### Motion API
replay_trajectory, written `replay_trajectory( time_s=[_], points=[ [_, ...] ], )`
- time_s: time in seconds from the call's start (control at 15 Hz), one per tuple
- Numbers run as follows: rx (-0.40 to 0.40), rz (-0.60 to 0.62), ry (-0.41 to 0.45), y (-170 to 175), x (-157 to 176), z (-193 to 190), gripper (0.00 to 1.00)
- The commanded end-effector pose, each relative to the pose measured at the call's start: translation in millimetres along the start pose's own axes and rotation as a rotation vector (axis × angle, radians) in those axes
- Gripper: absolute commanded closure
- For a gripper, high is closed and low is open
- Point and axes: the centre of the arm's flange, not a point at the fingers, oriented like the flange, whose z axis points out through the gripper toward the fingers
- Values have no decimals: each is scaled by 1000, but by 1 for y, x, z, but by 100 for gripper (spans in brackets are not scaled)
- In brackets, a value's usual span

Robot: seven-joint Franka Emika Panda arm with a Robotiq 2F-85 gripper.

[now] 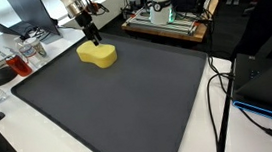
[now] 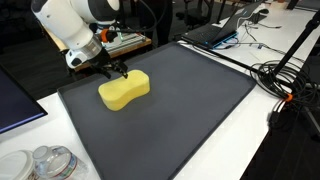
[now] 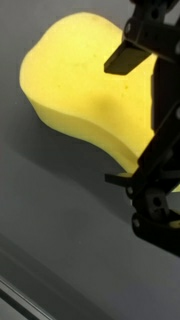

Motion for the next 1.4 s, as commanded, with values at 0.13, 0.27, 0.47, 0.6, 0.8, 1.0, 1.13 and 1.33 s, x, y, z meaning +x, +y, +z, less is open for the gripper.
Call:
replay_trajectory(
  time_s=[0.13,0.27,0.47,0.6,0.8,1.0,1.13,1.33],
  points=[
    [88,54,-14,12,26,32,0],
    [115,61,-26,13,33,39,0],
    [137,68,-35,9,39,47,0],
    [131,73,-40,4,43,50,28],
    [121,58,-49,-7,43,47,39],
    [110,49,-39,-15,41,33,60],
    [109,43,-27,-20,40,24,72],
    [89,33,-4,-29,35,8,90]
  ],
)
